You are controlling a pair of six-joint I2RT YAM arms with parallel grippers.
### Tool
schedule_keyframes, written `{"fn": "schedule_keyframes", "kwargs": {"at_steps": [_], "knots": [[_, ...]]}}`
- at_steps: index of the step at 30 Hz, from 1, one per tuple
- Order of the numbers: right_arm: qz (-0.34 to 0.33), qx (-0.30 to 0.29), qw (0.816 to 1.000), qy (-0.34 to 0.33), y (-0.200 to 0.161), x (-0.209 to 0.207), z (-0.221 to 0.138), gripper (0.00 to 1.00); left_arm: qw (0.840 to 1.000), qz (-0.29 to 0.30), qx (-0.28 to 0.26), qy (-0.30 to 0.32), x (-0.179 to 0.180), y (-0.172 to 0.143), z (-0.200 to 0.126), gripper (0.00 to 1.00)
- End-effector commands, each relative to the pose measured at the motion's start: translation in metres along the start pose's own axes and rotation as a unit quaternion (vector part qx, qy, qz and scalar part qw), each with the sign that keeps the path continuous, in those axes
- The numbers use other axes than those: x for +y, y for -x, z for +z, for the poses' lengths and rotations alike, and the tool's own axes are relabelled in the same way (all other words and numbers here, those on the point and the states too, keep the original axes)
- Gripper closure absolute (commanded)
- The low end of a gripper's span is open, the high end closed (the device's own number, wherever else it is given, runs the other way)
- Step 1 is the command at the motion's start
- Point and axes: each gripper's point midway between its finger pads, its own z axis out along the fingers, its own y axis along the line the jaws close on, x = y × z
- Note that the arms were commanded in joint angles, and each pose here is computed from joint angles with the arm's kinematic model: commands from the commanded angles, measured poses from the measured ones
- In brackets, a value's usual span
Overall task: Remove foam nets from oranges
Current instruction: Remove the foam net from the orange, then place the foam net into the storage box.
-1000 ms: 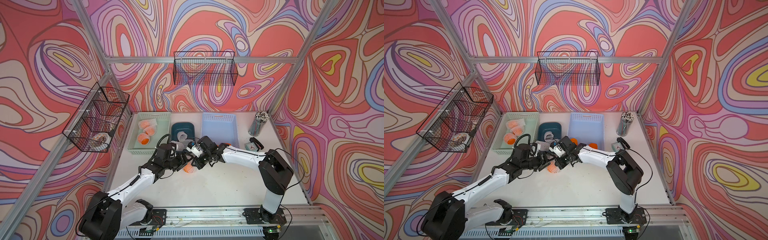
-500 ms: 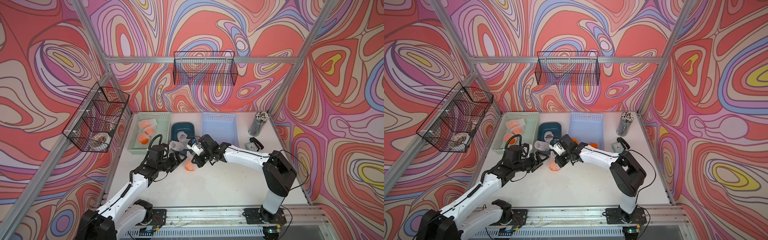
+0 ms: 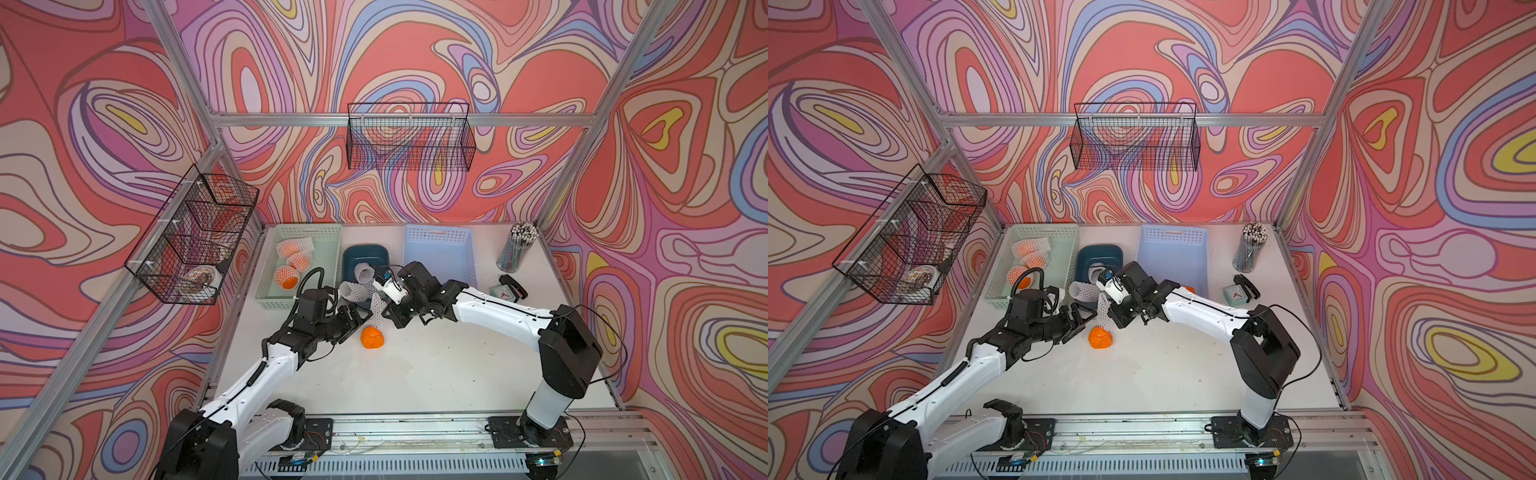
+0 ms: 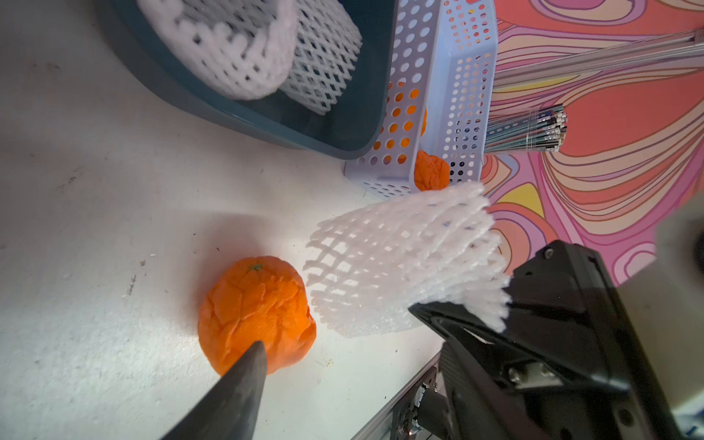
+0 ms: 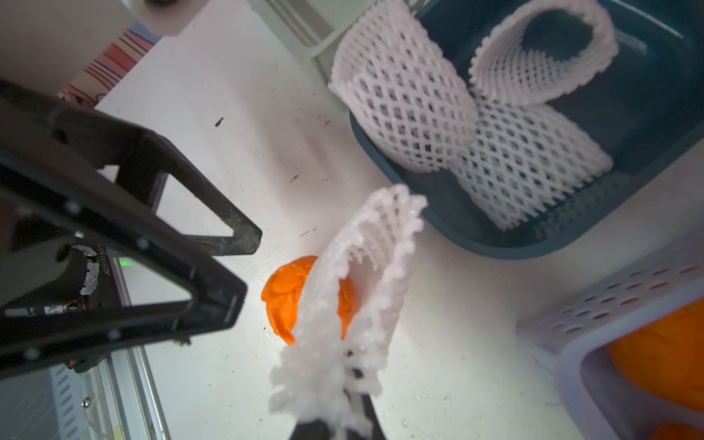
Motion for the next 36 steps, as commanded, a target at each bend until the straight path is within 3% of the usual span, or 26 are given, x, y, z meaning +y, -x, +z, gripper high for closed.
{"fn": "schedule_keyframes", "kwargs": {"at_steps": [1, 6, 10, 16, 25, 29, 36], "knots": [[-0.002, -0.017, 1.000, -0.006, 0.021, 0.002, -0.011, 1.00, 1.000, 0.008, -0.022, 0.012, 0.006, 0.004, -0.007, 0.25], [0.016, -0.038, 0.999, -0.005, 0.053, 0.000, -0.025, 1.00, 0.994, 0.029, -0.098, 0.035, 0.001, 0.020, -0.038, 0.20], [0.063, -0.009, 0.998, 0.014, 0.064, -0.014, -0.012, 1.00, 0.984, 0.050, -0.156, 0.063, -0.004, 0.031, -0.071, 0.13], [0.114, 0.018, 0.993, 0.031, 0.079, -0.033, 0.004, 1.00, 0.971, 0.080, -0.202, 0.099, -0.010, 0.039, -0.105, 0.13], [0.163, 0.086, 0.982, 0.042, 0.064, -0.051, 0.029, 0.93, 0.971, 0.102, -0.175, 0.125, -0.018, 0.043, -0.105, 0.13], [0.181, 0.096, 0.978, 0.036, 0.058, -0.062, 0.036, 0.75, 0.973, 0.109, -0.160, 0.122, -0.024, 0.046, -0.098, 0.13], [0.203, 0.111, 0.973, 0.021, 0.051, -0.077, 0.049, 0.66, 0.975, 0.116, -0.160, 0.101, -0.035, 0.050, -0.092, 0.13]]}}
